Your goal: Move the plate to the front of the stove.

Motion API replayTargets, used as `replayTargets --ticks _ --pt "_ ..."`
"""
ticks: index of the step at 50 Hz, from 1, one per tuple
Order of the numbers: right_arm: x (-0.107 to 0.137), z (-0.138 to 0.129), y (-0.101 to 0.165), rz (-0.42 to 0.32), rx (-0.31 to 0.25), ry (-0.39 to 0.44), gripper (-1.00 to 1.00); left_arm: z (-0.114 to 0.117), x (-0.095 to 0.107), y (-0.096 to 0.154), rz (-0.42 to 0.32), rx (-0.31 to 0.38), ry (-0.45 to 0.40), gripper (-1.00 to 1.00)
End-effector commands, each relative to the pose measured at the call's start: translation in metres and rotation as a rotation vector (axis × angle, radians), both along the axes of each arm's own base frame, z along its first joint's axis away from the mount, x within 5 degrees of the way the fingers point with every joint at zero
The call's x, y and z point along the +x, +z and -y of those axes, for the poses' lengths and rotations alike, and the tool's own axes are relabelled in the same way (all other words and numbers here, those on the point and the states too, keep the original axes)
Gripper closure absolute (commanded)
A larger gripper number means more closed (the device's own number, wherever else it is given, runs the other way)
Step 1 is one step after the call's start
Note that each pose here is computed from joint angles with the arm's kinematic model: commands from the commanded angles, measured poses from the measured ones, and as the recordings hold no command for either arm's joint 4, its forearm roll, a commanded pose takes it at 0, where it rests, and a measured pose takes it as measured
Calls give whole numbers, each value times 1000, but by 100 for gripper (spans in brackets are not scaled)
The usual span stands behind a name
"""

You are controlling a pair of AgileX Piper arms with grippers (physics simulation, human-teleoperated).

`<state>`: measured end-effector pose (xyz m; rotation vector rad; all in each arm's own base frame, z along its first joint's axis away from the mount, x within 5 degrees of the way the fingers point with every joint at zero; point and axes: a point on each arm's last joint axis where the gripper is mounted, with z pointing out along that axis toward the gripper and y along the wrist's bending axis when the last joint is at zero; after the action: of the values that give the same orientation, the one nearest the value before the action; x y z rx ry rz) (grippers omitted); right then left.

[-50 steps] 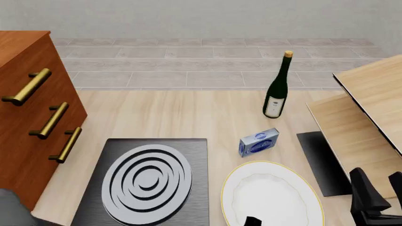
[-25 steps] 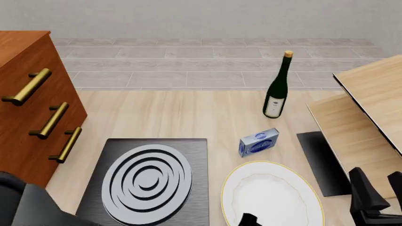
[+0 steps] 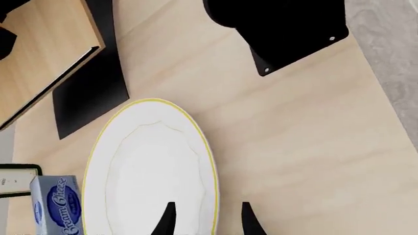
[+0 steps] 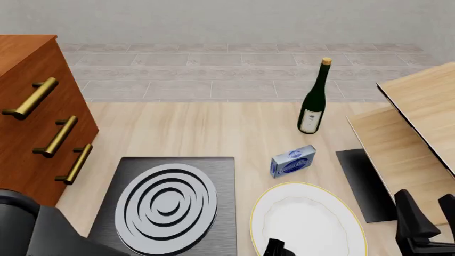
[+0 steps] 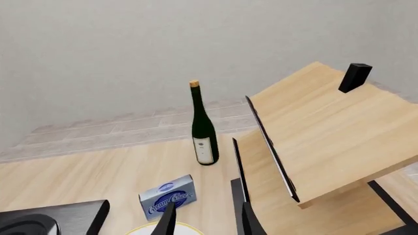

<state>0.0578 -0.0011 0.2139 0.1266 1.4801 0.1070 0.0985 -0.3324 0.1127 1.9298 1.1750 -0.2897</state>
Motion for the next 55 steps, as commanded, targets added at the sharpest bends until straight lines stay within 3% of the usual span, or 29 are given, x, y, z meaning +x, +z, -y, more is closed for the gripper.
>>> replayTargets --ticks 1,18,19,37,48,55 --pt "0 0 0 -1 0 0 -100 -1 11 -17 62 58 -23 -100" --pt "2 0 1 -1 3 -3 -100 -4 25 -32 69 87 3 -100" --pt "2 0 1 -1 2 -2 -100 -4 25 -32 68 90 3 100" --pt "-1 0 0 7 -3 -6 -100 -9 0 -21 41 98 -40 100" --pt "-2 0 1 18 -19 -9 -100 -19 -17 5 44 81 -79 100" --pt "-2 0 2 21 -24 -10 -100 -24 -13 19 71 61 -78 100"
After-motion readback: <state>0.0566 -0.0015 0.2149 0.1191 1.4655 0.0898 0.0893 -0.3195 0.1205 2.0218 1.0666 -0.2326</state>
